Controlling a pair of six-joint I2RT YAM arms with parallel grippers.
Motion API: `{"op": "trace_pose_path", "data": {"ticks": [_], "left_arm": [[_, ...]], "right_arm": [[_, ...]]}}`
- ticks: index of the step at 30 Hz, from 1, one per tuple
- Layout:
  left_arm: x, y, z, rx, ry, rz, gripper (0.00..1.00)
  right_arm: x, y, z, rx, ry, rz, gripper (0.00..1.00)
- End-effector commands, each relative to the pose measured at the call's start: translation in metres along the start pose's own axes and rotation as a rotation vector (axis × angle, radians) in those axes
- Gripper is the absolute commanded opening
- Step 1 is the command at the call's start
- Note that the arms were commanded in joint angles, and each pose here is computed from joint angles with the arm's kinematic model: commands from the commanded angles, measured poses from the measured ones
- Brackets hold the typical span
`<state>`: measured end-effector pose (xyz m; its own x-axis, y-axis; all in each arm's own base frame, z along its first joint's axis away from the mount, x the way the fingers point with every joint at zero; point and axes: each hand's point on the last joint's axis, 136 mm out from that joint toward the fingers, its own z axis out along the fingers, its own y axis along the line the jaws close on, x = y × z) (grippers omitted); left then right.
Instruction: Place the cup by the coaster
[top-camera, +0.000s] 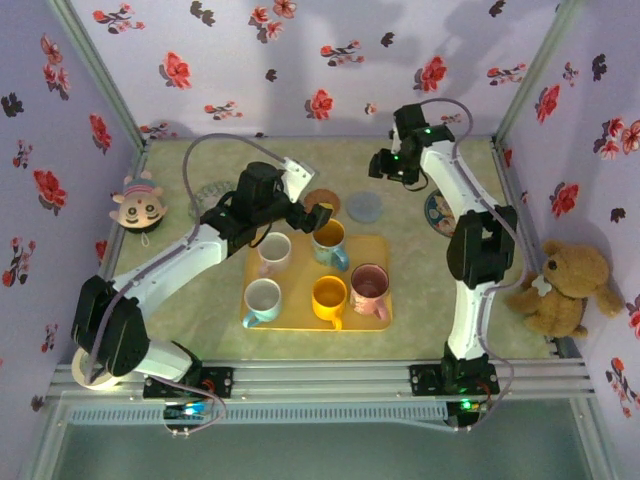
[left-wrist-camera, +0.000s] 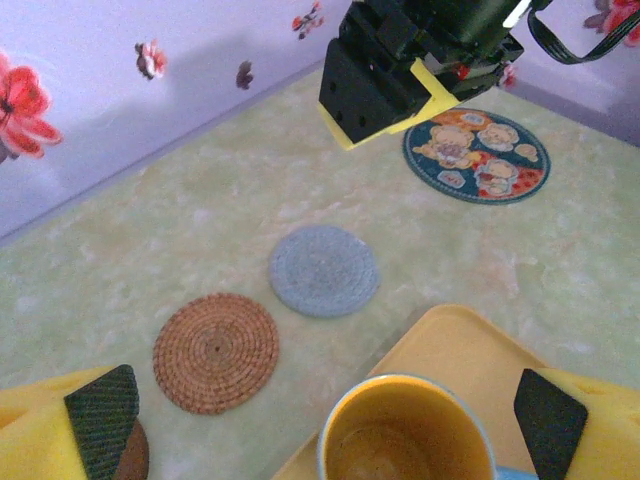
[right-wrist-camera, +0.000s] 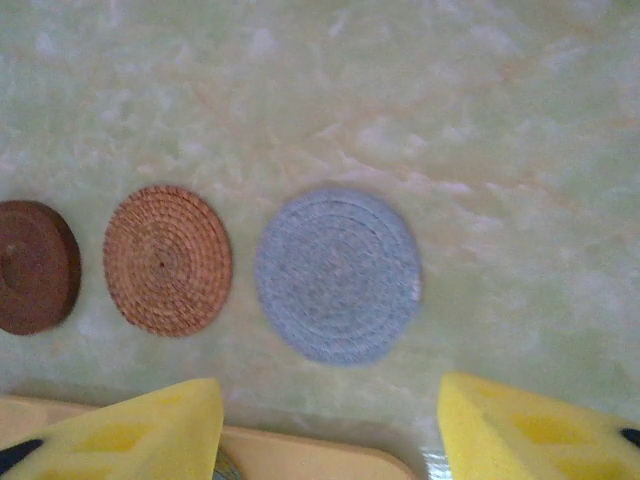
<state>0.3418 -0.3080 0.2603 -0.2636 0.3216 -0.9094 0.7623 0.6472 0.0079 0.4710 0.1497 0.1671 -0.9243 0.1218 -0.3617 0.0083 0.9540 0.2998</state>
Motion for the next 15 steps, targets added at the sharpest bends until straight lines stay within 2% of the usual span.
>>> {"op": "trace_pose_path", "data": {"ticks": [1, 12, 15], "left_arm": [[-0.026, -0.015, -0.007, 0.062, -0.062, 0.066, 1.00], [-0.020, -0.044, 0.018, 0.171, -0.058, 0.093, 1.00], [-0.018, -0.052, 0.028, 0.197, -0.054, 0.088, 1.00]], "right_arm": [[0.016, -0.024, -0.011, 0.082, 0.037, -0.007, 0.65], [0.040, -0.071, -0.032, 0.218, 0.042, 0.004, 0.99], [0.046, -0.084, -0.031, 0.251, 0.060, 0.017, 0.99]]}}
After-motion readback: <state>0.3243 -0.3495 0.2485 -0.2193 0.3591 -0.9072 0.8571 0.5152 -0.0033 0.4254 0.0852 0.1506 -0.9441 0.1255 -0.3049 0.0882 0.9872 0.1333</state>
